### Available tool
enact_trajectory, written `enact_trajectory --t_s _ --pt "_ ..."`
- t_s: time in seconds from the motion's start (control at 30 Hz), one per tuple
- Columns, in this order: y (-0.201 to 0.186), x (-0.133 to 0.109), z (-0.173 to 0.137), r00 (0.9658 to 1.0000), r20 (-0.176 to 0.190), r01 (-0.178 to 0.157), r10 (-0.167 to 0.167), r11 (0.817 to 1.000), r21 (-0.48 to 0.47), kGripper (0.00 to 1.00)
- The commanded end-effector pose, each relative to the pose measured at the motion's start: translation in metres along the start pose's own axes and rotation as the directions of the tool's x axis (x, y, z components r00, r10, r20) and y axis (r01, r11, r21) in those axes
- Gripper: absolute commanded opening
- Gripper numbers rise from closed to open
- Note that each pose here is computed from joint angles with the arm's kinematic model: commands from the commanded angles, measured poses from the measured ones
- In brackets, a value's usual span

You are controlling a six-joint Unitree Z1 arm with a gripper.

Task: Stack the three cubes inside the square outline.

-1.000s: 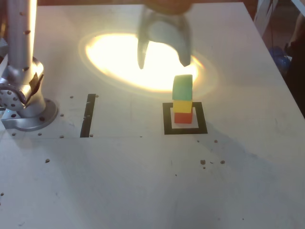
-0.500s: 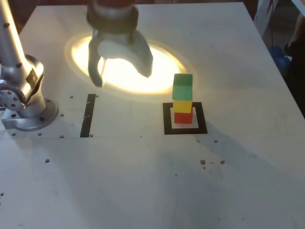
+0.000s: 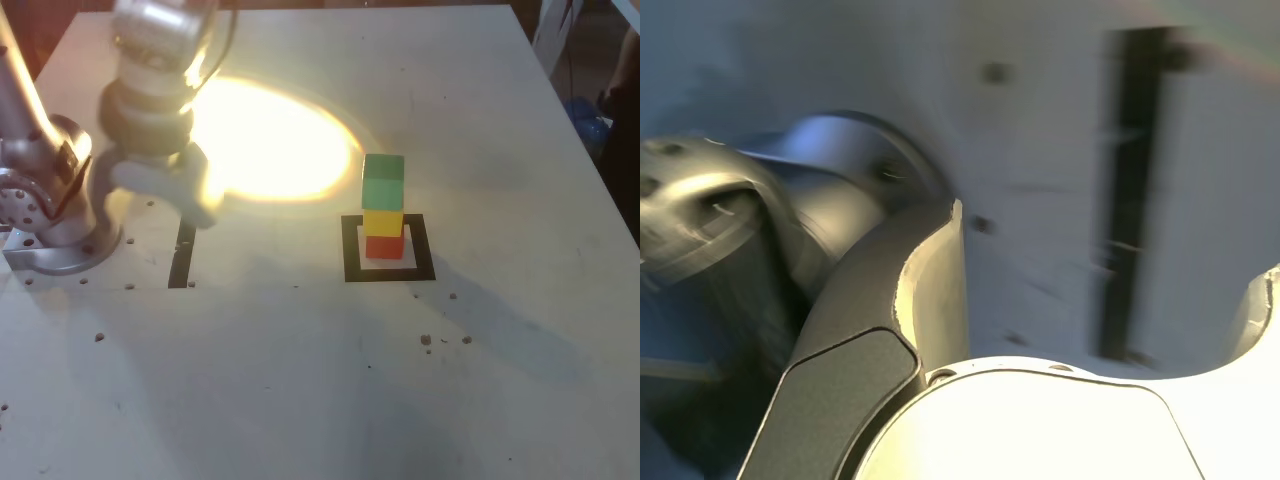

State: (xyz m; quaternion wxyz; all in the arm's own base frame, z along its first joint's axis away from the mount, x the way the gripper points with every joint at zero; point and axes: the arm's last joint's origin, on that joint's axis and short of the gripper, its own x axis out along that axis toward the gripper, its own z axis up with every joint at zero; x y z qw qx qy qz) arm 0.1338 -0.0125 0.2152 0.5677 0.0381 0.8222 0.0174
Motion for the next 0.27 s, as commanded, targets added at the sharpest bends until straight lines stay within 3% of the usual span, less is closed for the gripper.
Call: enact_trajectory --t_s 0.0,0.23 --pt "0.0001 -0.0006 0.0009 0.9997 0.025 -0.001 0.001 1.0 0.003 0.99" --pt "-0.0001 0.0058 0.0012 0.9994 0.035 -0.003 0.003 1.0 0.007 0.99"
